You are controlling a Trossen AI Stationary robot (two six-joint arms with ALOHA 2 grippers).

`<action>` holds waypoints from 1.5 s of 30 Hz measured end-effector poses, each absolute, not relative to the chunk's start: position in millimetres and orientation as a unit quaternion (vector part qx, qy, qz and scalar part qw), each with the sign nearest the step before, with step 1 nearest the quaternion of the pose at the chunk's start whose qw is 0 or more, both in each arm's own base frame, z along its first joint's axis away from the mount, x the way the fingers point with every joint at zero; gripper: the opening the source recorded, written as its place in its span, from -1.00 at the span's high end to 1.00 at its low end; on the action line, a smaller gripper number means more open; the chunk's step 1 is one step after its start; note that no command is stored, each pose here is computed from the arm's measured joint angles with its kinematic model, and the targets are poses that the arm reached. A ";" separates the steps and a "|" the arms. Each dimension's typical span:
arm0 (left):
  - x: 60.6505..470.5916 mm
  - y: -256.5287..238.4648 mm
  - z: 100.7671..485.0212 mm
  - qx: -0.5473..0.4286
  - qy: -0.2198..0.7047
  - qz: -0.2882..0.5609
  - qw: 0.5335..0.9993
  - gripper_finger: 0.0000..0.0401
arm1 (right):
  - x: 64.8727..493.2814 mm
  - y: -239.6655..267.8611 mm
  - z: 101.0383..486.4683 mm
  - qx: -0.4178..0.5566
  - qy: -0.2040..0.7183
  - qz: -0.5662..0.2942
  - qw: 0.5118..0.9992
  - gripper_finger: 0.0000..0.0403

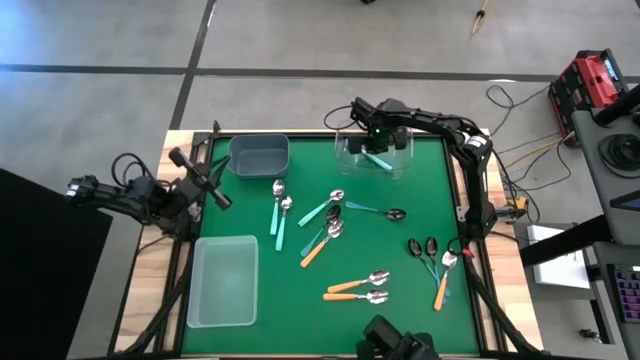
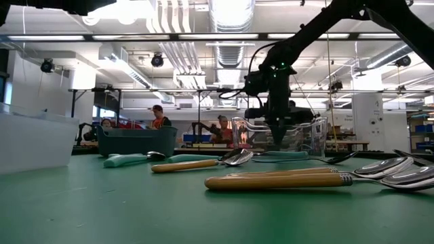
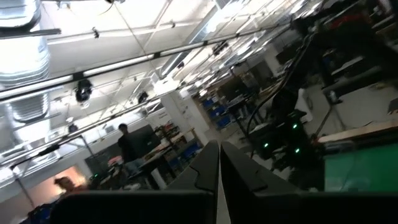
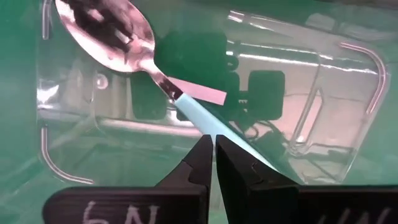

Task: Sort silverware by color (type)
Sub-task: Put the light blue spoon into the transparent bin

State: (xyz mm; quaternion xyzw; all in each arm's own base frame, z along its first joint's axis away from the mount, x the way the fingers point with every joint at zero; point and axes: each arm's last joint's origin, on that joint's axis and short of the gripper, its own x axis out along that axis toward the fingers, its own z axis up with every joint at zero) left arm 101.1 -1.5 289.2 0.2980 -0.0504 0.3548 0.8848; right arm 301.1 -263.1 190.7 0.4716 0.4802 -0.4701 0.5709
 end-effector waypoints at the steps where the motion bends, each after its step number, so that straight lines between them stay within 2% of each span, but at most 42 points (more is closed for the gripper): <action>1: 100.9 -1.1 289.1 0.298 -0.045 0.361 0.883 1.00 | 300.9 -262.7 190.2 0.473 0.480 -0.471 0.569 0.94; 16: 100.5 -0.6 288.9 0.298 -0.038 0.370 0.879 1.00 | 308.1 -258.4 188.4 0.472 0.470 -0.468 0.581 0.94; 45: 100.4 -0.6 289.0 0.298 -0.038 0.370 0.879 1.00 | 303.0 -254.3 170.3 0.472 0.476 -0.469 0.574 0.94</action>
